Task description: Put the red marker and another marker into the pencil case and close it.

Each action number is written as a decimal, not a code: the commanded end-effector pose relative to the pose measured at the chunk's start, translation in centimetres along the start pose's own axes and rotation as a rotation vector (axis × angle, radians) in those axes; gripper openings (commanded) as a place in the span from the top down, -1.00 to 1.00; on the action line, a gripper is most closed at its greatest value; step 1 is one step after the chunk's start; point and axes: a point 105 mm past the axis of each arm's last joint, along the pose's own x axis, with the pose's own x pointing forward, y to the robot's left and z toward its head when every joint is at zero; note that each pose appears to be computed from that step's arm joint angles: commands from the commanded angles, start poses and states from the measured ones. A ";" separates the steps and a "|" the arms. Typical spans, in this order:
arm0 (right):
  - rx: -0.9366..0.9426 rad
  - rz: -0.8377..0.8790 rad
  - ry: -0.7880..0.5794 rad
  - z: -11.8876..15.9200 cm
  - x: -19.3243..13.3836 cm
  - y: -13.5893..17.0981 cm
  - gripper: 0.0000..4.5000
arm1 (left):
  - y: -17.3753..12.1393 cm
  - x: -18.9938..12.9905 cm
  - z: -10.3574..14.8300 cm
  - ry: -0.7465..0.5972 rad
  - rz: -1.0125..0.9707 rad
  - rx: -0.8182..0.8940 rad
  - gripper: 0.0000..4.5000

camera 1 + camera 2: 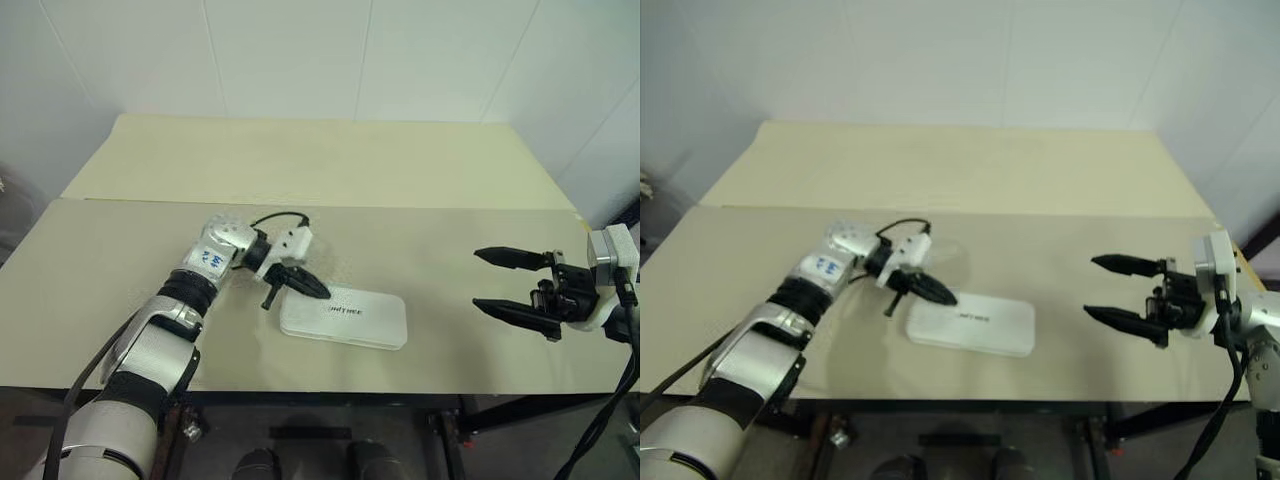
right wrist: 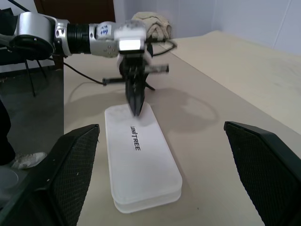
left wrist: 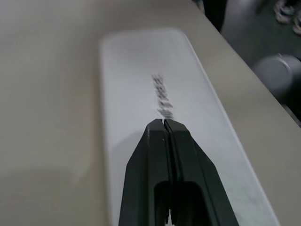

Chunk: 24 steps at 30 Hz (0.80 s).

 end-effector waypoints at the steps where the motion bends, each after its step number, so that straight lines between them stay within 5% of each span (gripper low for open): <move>1: -0.046 -0.017 0.001 0.9 -0.3 -0.3 -1.00 | 0.2 -2.2 2.6 -0.207 0.057 0.051 0.99; 3: -0.045 -0.018 0.004 0.9 -0.3 -0.5 -1.00 | 0.3 -2.6 2.3 -0.216 0.088 0.042 0.99; 6: -0.046 -0.019 0.009 0.9 -0.2 -0.8 -1.00 | -0.1 -3.5 2.4 -0.259 0.097 0.054 0.73; 18: -0.051 -0.019 0.052 1.4 -1.1 -1.8 -1.00 | -5.1 -7.9 3.1 -0.359 0.051 -0.028 -0.99; 24: -0.071 -0.032 0.063 1.4 -1.1 -2.5 -1.00 | -6.1 -9.0 2.2 -0.315 0.063 -0.069 -0.99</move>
